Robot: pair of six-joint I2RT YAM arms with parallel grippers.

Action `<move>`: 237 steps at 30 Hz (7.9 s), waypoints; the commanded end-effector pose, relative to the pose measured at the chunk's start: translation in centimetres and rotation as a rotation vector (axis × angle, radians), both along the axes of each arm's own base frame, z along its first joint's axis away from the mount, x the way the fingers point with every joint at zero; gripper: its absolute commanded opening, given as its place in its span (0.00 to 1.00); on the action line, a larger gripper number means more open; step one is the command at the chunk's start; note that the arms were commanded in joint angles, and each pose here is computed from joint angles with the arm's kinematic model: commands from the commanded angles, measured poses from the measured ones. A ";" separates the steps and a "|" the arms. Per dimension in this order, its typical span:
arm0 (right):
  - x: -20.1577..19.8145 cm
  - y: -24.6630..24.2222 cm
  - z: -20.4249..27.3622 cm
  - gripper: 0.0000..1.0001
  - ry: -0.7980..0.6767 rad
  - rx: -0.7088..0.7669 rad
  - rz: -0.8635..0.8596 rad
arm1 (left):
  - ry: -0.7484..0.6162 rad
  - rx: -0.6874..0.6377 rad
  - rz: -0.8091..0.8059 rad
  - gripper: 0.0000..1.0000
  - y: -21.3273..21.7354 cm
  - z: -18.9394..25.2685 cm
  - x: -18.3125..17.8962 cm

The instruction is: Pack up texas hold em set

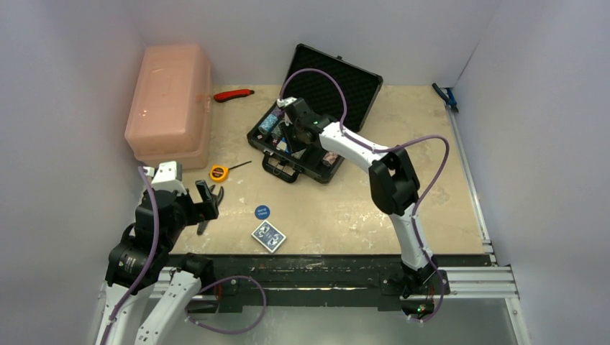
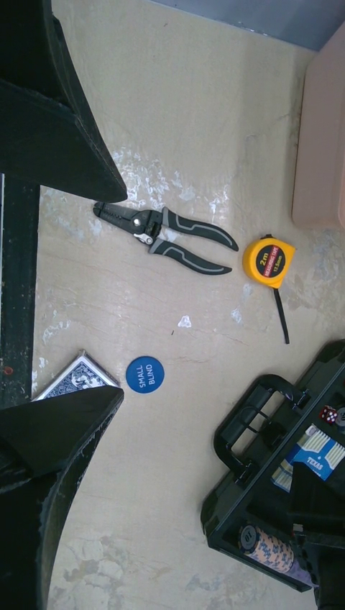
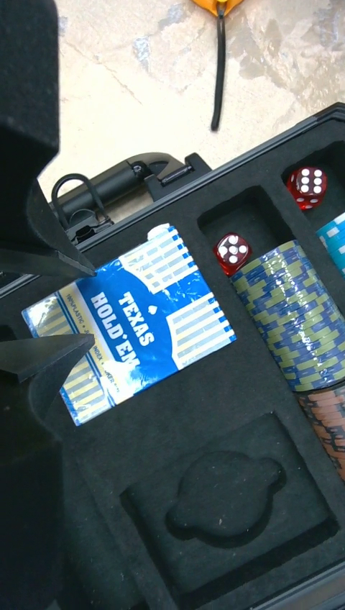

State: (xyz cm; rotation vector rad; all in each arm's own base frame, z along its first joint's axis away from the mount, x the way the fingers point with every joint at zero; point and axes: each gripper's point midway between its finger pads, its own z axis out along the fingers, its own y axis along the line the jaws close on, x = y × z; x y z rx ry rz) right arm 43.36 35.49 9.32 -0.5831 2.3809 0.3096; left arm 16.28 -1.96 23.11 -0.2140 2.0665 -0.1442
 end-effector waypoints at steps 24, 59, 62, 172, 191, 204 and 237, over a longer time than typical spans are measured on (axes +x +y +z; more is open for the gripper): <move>-2.4 -2.9 -3.6 0.49 0.064 -0.139 0.059 | -0.063 -0.011 0.002 1.00 0.1 1.6 0.0; -16.9 4.6 2.4 0.99 0.063 0.030 0.285 | -0.065 -0.009 0.077 1.00 1.4 1.5 -0.6; -17.1 5.7 1.6 0.96 0.087 0.042 0.240 | -0.069 -0.011 0.078 1.00 1.4 1.6 -0.6; -9.5 9.8 9.8 0.29 -0.127 0.158 0.100 | -0.115 -0.026 0.067 1.00 1.4 2.0 -1.0; -2.2 3.7 12.9 0.27 -0.254 0.102 -0.027 | -0.066 -0.010 0.057 1.00 1.0 1.2 -0.2; 2.8 0.2 11.9 0.27 -0.262 0.053 -0.094 | -0.031 0.008 0.057 1.00 0.9 0.7 0.3; 10.6 -4.6 5.1 0.27 -0.189 0.011 -0.186 | 0.022 0.029 0.062 1.00 0.9 0.0 0.9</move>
